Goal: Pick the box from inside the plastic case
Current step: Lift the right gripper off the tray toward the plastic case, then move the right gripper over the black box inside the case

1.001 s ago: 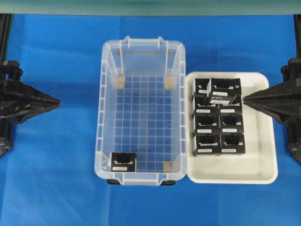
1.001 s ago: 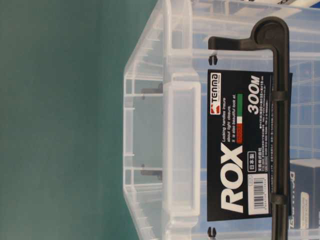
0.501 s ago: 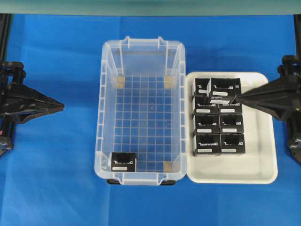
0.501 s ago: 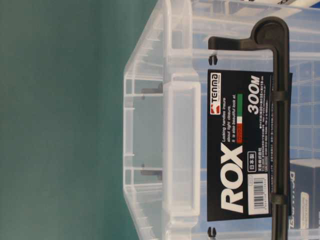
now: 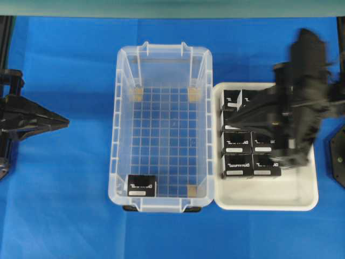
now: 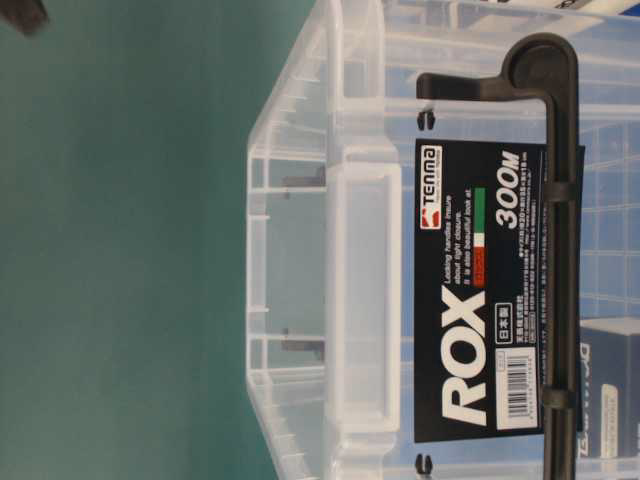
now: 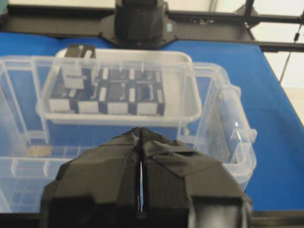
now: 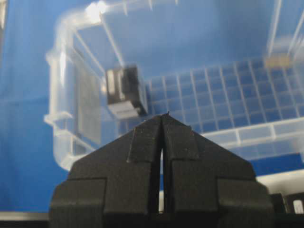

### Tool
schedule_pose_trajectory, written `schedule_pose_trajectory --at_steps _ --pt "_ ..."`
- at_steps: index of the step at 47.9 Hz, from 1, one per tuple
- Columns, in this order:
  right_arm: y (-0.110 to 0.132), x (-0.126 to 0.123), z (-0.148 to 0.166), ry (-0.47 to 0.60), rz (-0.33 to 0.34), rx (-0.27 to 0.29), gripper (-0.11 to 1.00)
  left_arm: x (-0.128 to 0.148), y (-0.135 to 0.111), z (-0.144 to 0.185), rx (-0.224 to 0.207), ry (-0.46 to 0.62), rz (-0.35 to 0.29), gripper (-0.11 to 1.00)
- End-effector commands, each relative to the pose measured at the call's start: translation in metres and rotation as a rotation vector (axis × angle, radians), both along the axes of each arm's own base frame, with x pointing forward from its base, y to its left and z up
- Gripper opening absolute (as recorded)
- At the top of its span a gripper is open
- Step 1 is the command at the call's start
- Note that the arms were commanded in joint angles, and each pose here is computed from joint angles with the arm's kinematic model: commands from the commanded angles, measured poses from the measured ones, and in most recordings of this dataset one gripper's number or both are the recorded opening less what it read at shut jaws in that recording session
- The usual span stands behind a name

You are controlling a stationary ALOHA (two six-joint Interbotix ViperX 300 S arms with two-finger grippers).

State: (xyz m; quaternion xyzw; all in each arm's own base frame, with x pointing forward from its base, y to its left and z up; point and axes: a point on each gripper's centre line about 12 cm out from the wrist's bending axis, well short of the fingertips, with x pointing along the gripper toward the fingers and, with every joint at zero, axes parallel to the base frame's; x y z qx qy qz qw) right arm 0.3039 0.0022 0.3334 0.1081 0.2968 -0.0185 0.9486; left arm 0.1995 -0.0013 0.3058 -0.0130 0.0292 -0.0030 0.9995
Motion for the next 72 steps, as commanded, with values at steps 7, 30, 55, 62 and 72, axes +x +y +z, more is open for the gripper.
schedule_pose_trajectory --at_steps 7,30,55,62,72 --pt "0.002 0.051 0.000 0.217 0.018 0.007 0.01 -0.001 0.000 0.009 0.003 0.002 0.002 -0.04" --pt "-0.010 0.140 -0.029 0.549 0.236 0.027 0.01 -0.004 0.002 0.012 0.000 0.002 0.009 -0.04" --pt "-0.019 0.177 -0.099 0.581 0.363 0.221 0.06 -0.006 0.003 0.014 -0.003 -0.008 0.013 -0.04" --pt "-0.014 0.182 -0.111 0.573 0.392 0.256 0.12 -0.006 0.003 0.013 -0.003 -0.006 0.013 -0.04" --pt "-0.014 0.186 -0.119 0.570 0.386 0.269 0.51 -0.006 0.003 0.014 -0.011 -0.008 0.014 -0.04"
